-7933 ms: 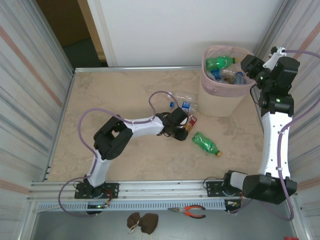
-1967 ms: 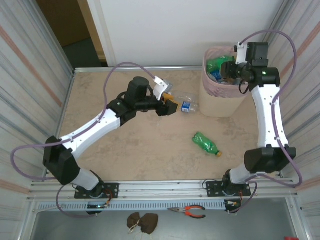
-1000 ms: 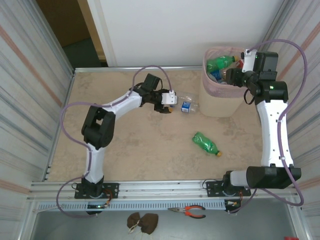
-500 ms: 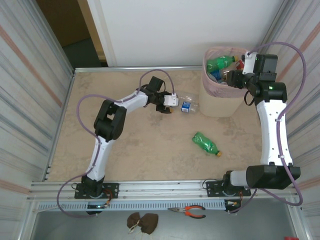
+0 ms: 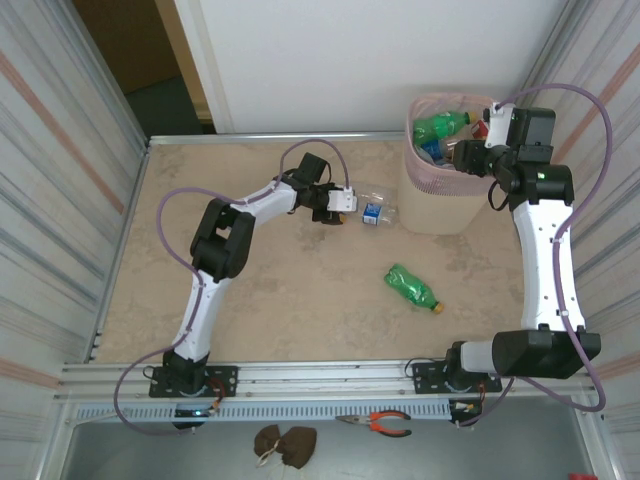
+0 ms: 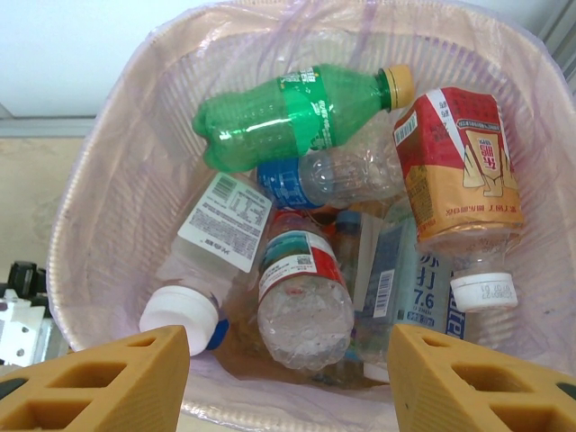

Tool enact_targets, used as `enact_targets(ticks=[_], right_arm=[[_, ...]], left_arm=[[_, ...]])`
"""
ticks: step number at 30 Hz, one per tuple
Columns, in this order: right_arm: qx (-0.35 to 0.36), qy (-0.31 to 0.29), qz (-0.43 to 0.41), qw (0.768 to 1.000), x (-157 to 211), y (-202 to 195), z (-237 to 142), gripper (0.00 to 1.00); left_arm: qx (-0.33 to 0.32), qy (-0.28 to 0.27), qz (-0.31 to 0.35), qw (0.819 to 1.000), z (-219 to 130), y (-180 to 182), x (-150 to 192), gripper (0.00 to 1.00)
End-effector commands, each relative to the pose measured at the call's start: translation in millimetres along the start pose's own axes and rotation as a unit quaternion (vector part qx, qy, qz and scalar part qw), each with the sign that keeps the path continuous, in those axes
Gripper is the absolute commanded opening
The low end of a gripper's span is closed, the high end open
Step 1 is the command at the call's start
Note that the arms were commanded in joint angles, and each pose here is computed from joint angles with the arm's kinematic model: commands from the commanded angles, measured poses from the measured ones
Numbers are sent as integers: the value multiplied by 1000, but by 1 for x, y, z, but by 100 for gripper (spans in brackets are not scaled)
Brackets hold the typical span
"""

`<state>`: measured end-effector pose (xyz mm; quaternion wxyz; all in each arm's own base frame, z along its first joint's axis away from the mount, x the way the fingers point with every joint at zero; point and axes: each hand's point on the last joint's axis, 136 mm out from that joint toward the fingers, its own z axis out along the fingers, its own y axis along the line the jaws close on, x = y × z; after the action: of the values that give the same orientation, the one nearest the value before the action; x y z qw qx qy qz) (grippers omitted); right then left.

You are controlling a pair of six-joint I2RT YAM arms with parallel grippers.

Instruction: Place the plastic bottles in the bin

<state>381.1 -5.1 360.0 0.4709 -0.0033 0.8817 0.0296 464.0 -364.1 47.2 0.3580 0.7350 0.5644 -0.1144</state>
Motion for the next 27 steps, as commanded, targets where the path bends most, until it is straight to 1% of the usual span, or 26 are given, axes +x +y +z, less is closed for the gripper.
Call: enact_targets(ticks=[1, 7, 13, 15, 17, 21, 27], right_arm=[[-5, -12, -11, 1000, -3, 1, -5, 59], [-5, -14, -12, 1000, -4, 1, -7, 59], [-6, -18, -12, 1000, -6, 2, -10, 58], [-5, -22, -11, 1000, -7, 2, -12, 58], [-5, -26, -12, 1000, -9, 3, -15, 58], [-6, -33, -11, 999, -11, 4, -22, 57], [-20, -45, -6, 999, -11, 12, -35, 57]], left_arm=[[9, 10, -6, 1000, 4, -2, 11, 48], [15, 19, -5, 1000, 6, -5, 16, 47], [17, 16, -11, 1000, 6, -6, 15, 41], [17, 15, -12, 1000, 5, -6, 13, 40], [18, 14, -9, 1000, 2, -7, 10, 37], [17, 11, -9, 1000, -9, -8, 3, 34], [12, -5, -14, 1000, -33, -17, -21, 29]])
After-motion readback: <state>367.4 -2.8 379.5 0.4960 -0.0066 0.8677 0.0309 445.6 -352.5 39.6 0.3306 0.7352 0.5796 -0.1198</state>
